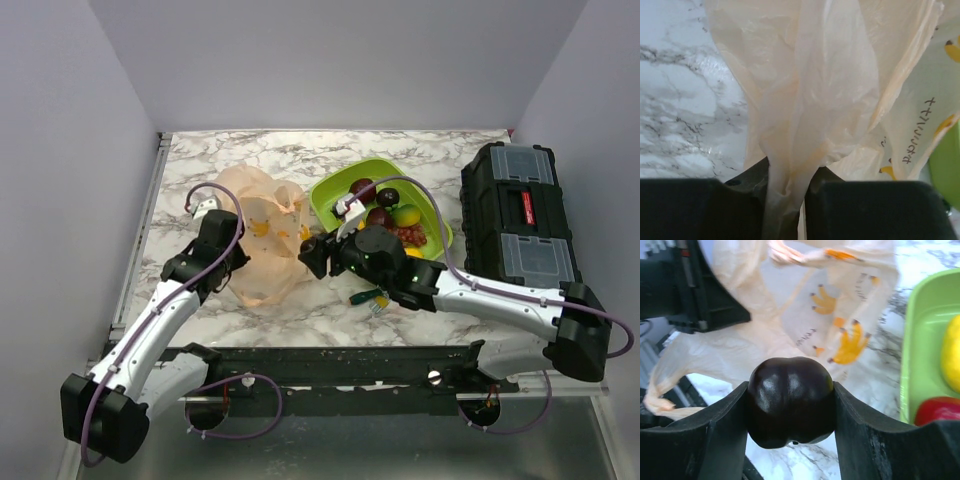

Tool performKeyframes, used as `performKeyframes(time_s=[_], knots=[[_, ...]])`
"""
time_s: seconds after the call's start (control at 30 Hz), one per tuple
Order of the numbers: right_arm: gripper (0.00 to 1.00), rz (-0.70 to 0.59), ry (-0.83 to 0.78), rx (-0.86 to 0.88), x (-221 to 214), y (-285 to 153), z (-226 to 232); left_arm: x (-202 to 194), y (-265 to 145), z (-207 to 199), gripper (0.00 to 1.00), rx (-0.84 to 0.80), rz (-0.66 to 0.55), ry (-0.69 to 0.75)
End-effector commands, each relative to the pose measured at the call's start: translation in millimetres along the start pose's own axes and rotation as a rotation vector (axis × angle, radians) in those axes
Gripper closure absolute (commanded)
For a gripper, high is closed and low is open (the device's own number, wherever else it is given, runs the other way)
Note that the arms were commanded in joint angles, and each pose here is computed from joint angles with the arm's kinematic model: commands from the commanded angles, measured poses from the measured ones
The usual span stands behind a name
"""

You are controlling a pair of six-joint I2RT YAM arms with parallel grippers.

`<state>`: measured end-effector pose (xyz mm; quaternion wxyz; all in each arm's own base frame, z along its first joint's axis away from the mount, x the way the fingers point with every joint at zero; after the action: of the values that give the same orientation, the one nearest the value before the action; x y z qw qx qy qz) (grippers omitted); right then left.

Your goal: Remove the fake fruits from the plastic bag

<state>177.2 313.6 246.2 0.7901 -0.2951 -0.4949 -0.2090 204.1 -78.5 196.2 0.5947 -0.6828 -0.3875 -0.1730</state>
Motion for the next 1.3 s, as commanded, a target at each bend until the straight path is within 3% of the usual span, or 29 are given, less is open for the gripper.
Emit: performKeyframes(time_s=[0.0,0.1,0.17,0.33,0.57,0.8,1.0,1.27], knots=[[0.90,-0.022,-0.064,-0.199,-5.2,-12.7,-26.9,6.3,-8.0,17.0,0.71,0.089,-0.044,-0.114],[0.91,-0.028,-0.096,-0.285,-5.8,-18.3,-39.6,12.3,-13.2,19.7,0.41,0.080,-0.061,-0.137],[0.91,-0.034,-0.104,-0.340,-4.8,-21.5,-48.0,18.3,-18.2,19.4,0.26,0.082,-0.068,-0.129],[0.91,-0.028,-0.075,-0.402,-0.9,-18.7,-71.9,37.8,-35.2,19.1,0.01,0.108,-0.097,-0.087],[0.92,0.058,0.002,-0.507,4.7,14.3,-111.6,53.7,-63.9,25.1,0.01,0.124,-0.191,-0.090],[0.89,0.138,0.142,-0.447,13.7,67.3,-143.0,58.6,-81.2,1.4,0.03,-0.170,-0.180,0.075],[0.73,0.229,0.205,-0.393,13.7,111.8,-161.1,52.1,-89.4,-9.8,0.01,-0.343,-0.157,0.160],[0.35,0.261,0.240,-0.372,6.6,136.3,-167.4,37.9,-95.8,-30.2,0.01,-0.615,-0.102,0.269]])
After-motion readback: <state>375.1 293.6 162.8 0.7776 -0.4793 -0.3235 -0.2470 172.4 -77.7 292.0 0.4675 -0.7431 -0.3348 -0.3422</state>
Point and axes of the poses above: each gripper's point midway between its finger pads, its own y axis out along the fingers, its own z axis along the line the jaws close on, x = y × z, the point moved 8 cm from there along -y, back along the fingers, and after that the axes turned 4 degrees about y, right-handed, at the moved point
